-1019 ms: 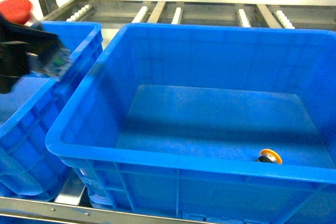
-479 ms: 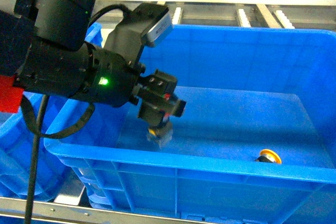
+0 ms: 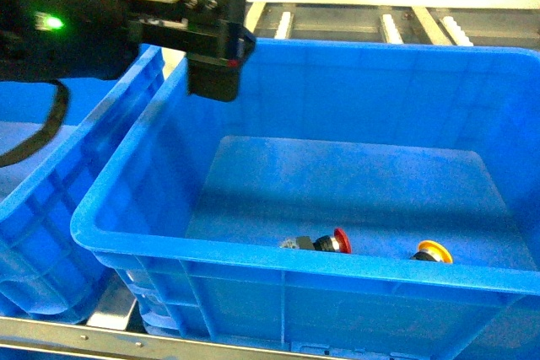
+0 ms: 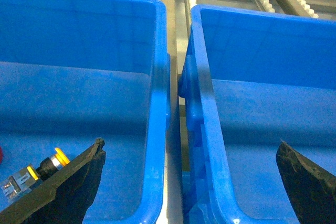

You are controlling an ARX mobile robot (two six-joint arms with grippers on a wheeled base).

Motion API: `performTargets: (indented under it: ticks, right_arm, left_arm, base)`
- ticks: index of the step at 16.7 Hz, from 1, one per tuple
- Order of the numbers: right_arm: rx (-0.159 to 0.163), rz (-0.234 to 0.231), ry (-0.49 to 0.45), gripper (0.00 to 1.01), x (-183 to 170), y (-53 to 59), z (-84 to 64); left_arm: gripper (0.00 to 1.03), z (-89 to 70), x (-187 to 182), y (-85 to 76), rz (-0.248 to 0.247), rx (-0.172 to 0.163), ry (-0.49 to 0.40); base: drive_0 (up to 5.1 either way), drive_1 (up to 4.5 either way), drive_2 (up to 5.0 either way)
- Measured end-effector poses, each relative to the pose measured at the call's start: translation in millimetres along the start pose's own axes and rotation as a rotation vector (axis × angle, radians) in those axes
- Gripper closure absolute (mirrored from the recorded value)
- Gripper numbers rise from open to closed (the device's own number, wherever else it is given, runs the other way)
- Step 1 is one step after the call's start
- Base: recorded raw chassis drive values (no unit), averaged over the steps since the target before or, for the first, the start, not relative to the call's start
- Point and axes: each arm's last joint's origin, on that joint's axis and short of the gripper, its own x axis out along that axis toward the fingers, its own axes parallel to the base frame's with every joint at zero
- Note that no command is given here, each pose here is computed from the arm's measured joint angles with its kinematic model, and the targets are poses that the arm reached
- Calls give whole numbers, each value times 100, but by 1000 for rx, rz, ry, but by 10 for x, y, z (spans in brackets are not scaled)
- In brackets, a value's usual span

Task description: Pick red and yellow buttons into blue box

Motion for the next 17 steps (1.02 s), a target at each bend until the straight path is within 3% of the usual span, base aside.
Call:
performTargets:
  ticks: [4, 7, 8, 11, 12, 13, 14, 15, 17]
  right_arm:
    - [0, 0, 0, 3, 0, 0, 0]
    - [0, 0, 0, 3, 0, 0, 0]
    - [0, 0, 0, 3, 0, 0, 0]
    - [0, 0, 0, 3, 0, 0, 0]
    - [12, 17, -50, 6, 5, -3, 3]
    - [32, 76, -131, 15, -7, 6, -13]
    - [43, 86, -172, 24, -53, 55, -55]
    - [46, 124, -186, 35, -105, 111, -87]
    - [54, 129, -202, 57, -162, 114, -87]
  left_arm:
    - [5, -68, -610, 92, 157, -30, -116]
    - [5, -315, -1135, -14, 272, -33, -151]
    - [5, -385, -1286, -87, 308, -13, -167]
    - [5, -378, -1316, -103, 312, 1, -180]
    - [9, -382, -1320, -93, 355, -12, -204]
    - [19, -402, -1364, -72, 398, -38, -226]
    - [26, -452, -1419, -43, 417, -49, -229]
    - [37, -544, -1485, 2, 440, -59, -217]
    - [60, -657, -1593, 52, 439, -73, -217]
  base:
    - [0, 0, 0]
    - [0, 0, 0]
    - [0, 0, 0]
    - [0, 0, 0]
    - [0, 0, 0]
    - [0, 0, 0]
    - [0, 0, 0]
    - [0, 0, 0]
    - [0, 0, 0]
